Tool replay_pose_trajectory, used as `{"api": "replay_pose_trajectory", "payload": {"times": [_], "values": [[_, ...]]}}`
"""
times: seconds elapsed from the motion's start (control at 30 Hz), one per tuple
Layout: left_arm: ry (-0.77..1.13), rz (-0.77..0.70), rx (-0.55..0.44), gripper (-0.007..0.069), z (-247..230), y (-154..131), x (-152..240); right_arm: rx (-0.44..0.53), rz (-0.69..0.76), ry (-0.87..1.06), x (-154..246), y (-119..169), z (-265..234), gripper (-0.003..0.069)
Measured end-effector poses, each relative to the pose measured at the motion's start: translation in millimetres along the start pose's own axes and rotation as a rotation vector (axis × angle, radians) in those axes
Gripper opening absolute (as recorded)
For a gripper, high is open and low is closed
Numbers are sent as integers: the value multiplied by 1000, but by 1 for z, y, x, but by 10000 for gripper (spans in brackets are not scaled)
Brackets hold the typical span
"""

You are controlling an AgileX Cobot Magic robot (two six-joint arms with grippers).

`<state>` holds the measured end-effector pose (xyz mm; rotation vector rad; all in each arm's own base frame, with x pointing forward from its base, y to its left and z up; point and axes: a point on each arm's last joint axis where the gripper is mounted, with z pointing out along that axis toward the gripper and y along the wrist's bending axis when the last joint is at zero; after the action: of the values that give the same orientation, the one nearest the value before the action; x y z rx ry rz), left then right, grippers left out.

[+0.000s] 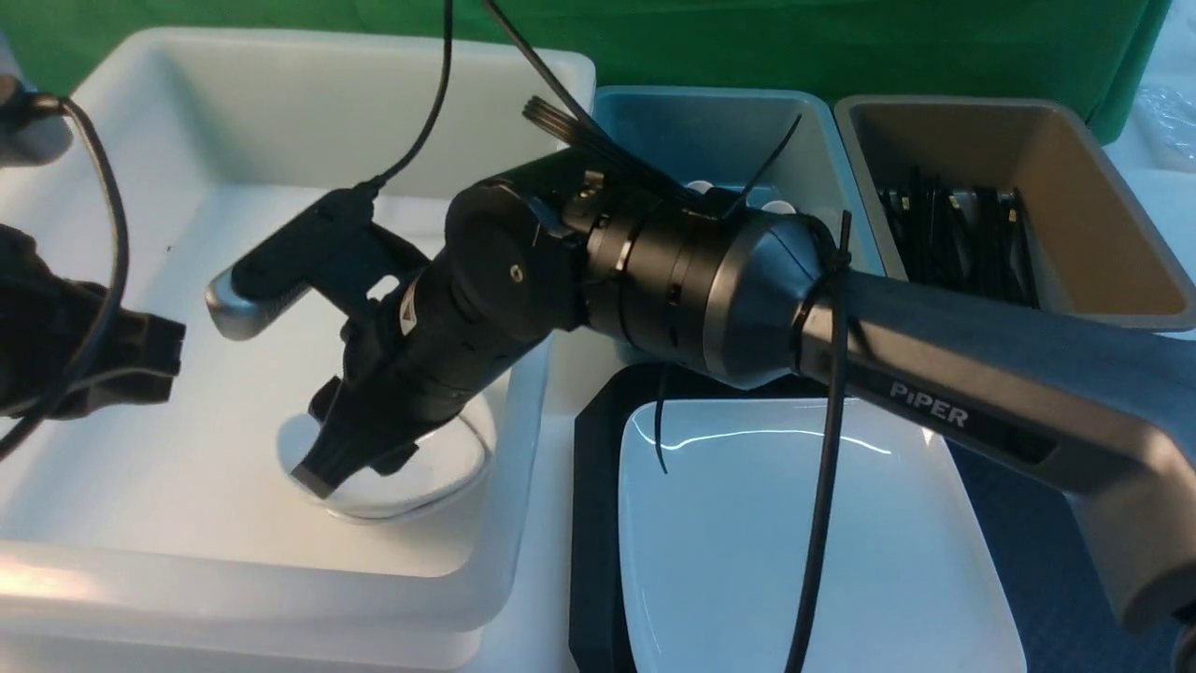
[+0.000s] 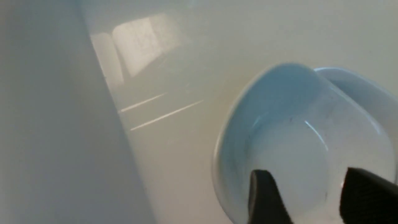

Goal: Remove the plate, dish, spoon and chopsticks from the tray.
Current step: Use the right arm to put the small plate into the large storage box on the left, then use the right arm to grab a plate from the dinner plate

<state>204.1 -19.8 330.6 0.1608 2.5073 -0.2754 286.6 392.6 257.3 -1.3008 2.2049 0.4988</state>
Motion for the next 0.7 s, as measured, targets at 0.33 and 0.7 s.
{"api": "replay_pose_trajectory", "payload": {"times": [0.33, 0.7], "values": [[29, -18, 39, 3, 0, -4, 3, 120, -28, -11, -13, -5, -88, 344], [59, 140, 191, 3, 5, -55, 8, 467, 294, 118, 54, -100, -251, 28]]}}
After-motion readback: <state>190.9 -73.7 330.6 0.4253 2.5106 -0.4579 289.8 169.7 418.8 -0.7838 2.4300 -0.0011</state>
